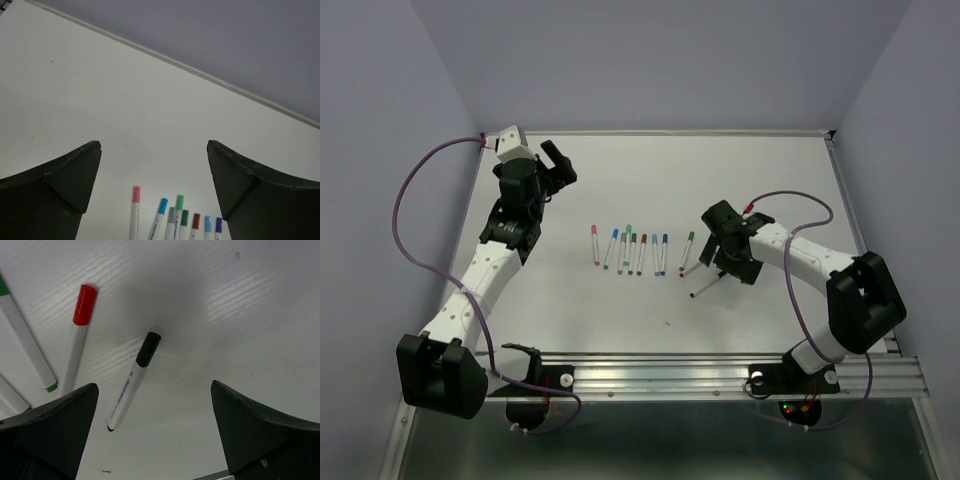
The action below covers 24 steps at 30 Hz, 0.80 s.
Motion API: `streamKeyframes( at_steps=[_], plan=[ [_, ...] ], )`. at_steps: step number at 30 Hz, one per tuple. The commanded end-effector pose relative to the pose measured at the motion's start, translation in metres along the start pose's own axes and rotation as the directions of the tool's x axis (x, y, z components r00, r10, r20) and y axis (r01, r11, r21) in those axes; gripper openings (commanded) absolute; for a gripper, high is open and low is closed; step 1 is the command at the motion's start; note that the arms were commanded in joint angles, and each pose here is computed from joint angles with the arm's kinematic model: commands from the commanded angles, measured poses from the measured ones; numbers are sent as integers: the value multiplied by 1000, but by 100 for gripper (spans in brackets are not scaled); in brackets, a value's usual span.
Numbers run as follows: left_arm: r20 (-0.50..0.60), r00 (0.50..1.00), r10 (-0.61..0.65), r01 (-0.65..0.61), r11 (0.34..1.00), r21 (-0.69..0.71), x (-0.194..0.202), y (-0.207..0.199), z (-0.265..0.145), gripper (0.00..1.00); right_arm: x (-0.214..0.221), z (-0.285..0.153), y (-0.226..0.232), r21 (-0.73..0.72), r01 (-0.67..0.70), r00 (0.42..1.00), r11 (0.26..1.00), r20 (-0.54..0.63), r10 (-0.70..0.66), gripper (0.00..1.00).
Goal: Open the pen caps
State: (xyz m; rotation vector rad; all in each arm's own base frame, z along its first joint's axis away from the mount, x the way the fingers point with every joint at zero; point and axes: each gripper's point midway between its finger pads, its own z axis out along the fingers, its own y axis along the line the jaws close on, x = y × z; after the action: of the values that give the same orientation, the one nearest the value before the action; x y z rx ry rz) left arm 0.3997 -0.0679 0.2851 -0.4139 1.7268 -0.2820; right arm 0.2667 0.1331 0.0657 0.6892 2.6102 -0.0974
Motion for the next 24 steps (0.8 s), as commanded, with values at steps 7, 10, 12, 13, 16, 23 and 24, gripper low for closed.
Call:
streamKeyframes(
  at_steps=[7,10,12,13,16,23,24],
  plan=[
    [20,1000,-2,1,999,33,-5,-4,0,99,36,12,3,14,-139,982,990,-127,139,100],
    [18,1000,-2,1,999,34,-4,-5,1,99,42,19,6,36,-122,982,992,-143,126,100],
    [16,1000,-1,0,1000,31,-3,-4,2,99,43,19,10,37,-110,983,993,-146,114,97],
    [16,1000,1,-1,1000,31,-3,-4,2,99,45,23,9,51,-104,983,993,-149,111,96],
    [20,1000,2,-3,1000,21,-4,-2,2,99,47,26,10,69,-98,983,993,-148,107,88],
    [34,999,6,-6,1000,-14,-5,5,1,99,59,38,3,138,-95,982,986,-148,116,69],
    [35,999,6,-6,1000,-15,-6,5,1,99,64,38,3,143,-97,981,985,-151,119,63]
  ],
)
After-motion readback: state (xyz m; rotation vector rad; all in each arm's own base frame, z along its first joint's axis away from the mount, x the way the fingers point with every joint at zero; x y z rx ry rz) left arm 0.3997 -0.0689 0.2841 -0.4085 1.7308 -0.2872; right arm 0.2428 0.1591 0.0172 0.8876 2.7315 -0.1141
